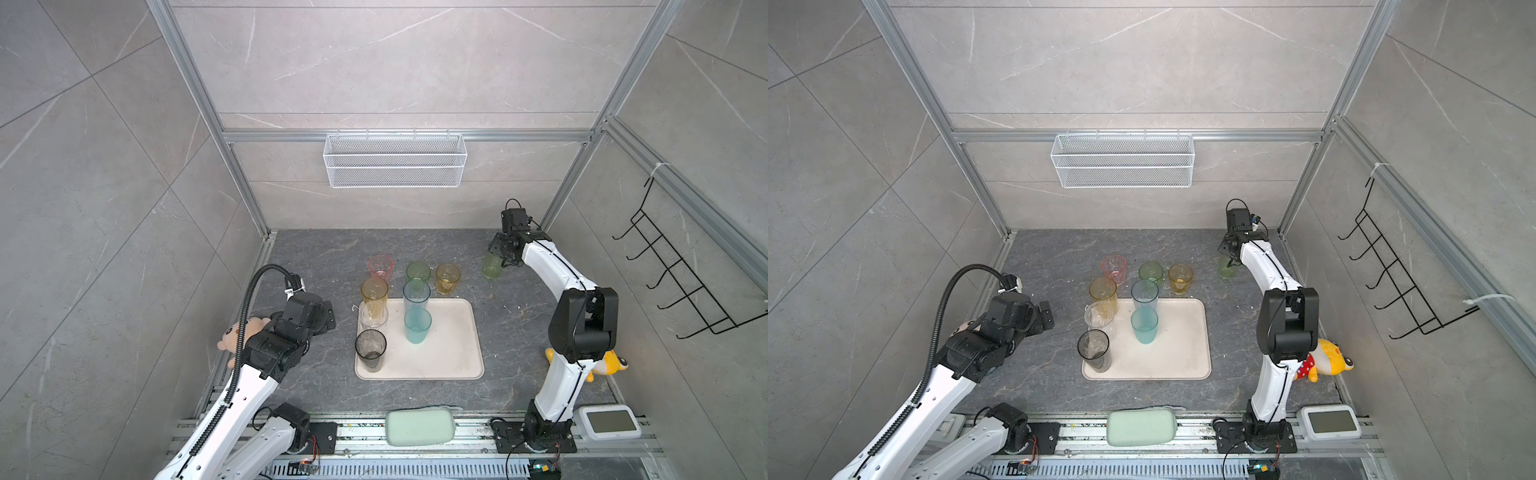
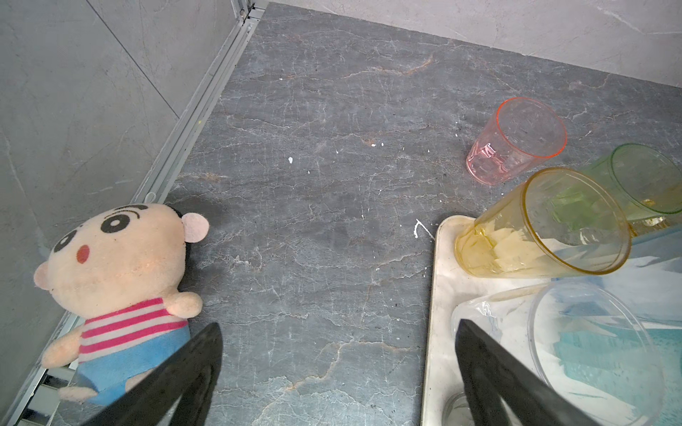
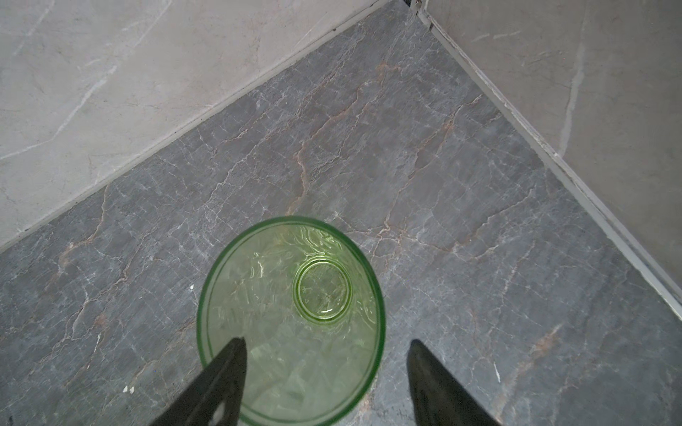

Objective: Place the glasses into the tray
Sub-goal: Pick up the glass from the top-right of the table.

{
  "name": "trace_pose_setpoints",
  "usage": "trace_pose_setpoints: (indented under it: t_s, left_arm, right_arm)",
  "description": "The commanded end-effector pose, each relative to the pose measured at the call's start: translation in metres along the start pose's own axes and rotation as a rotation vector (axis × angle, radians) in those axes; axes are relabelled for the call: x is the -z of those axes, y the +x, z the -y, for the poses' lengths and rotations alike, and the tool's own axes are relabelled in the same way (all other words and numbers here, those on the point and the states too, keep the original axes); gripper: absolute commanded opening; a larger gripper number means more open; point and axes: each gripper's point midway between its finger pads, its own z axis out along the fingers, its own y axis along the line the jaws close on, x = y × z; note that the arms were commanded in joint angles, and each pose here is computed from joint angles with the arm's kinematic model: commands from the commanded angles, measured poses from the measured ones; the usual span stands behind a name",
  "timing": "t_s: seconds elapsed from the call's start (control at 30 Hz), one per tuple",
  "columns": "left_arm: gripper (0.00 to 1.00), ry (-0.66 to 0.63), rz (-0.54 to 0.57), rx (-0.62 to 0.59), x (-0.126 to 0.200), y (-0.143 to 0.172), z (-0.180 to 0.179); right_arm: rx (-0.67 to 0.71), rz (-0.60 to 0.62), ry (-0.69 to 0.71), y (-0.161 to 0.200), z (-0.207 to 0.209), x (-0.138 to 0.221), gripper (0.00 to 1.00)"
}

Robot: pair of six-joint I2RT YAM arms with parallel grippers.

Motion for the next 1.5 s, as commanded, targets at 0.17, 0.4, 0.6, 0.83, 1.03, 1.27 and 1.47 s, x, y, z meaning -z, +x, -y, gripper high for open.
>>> trace_pose_setpoints:
  t_s: [0.17, 0.4, 0.6, 0.83, 1.03, 1.27, 1.47]
  left_arm:
    - [0.98, -0.010, 0.033, 0.018, 0.005, -0.010, -0.002]
    - [0.98, -0.011, 0.029, 0.018, 0.003, -0.009, -0.002]
    - [0.98, -0.010, 0.026, 0.018, 0.002, -0.008, -0.001]
    - [0.98, -0.007, 0.027, 0.020, 0.002, -0.008, -0.001]
    - [0.98, -0.005, 0.023, 0.018, 0.001, -0.008, 0.000]
    - [0.98, -0.001, 0.025, 0.021, 0.001, -0.008, 0.000]
    - [0.98, 0.004, 0.024, 0.020, 0.001, -0.008, 0.001]
  right_arm:
    - [-0.037, 0.013, 0.012, -0.008, 0.006, -0.004, 0.70]
    - [-0.049, 0.004, 0.009, -0.004, 0.009, -0.007, 0.69]
    - [-0.063, -0.006, 0.003, -0.001, 0.010, -0.011, 0.65]
    - [-0.072, -0.023, 0.006, 0.005, 0.014, -0.017, 0.61]
    - [-0.079, -0.031, 0.001, 0.008, 0.015, -0.020, 0.58]
    - [-0.078, -0.044, 0.001, 0.013, 0.015, -0.022, 0.54]
    - [-0.091, -0.063, -0.004, 0.019, 0.015, -0.027, 0.50]
